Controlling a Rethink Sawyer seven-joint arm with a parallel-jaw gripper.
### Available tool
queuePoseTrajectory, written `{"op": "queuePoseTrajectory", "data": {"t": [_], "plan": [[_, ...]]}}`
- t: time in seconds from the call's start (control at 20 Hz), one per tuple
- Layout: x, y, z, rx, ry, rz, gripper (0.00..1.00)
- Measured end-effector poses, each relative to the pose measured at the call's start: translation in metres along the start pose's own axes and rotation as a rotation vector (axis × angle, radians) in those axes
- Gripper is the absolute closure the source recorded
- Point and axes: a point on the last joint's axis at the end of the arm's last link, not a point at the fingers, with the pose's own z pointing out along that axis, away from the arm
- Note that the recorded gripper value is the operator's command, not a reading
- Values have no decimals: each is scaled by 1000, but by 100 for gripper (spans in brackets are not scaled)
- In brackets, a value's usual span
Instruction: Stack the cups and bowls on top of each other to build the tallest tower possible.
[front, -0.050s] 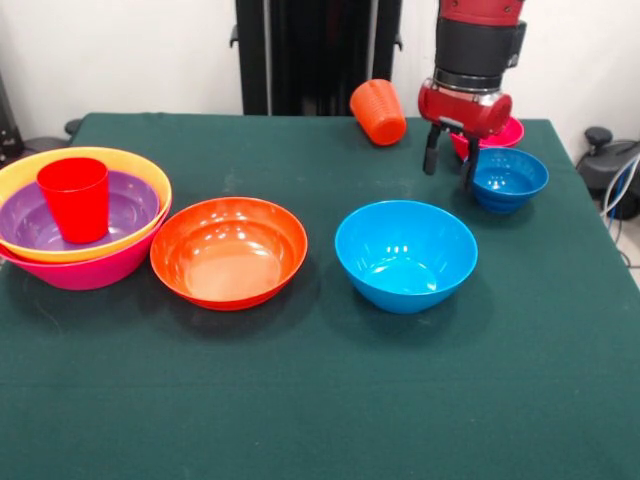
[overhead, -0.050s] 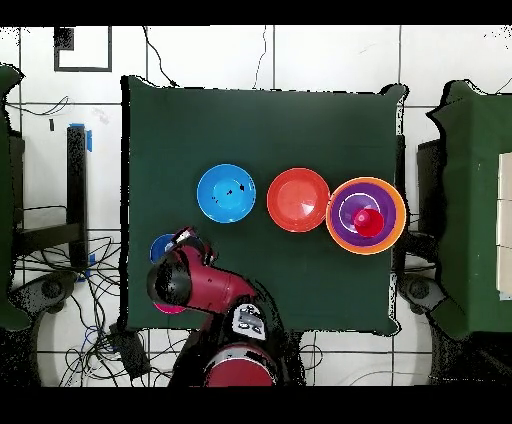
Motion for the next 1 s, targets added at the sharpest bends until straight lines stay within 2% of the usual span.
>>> {"op": "queuePoseTrajectory", "data": {"t": [0.3,0.6,0.8,1.0], "plan": [[-3,2,12,-27,-23,13,0],[4,9,17,-54,-14,9,0],[9,20,15,-83,4,5,0],[5,40,-1,-135,8,12,0]]}}
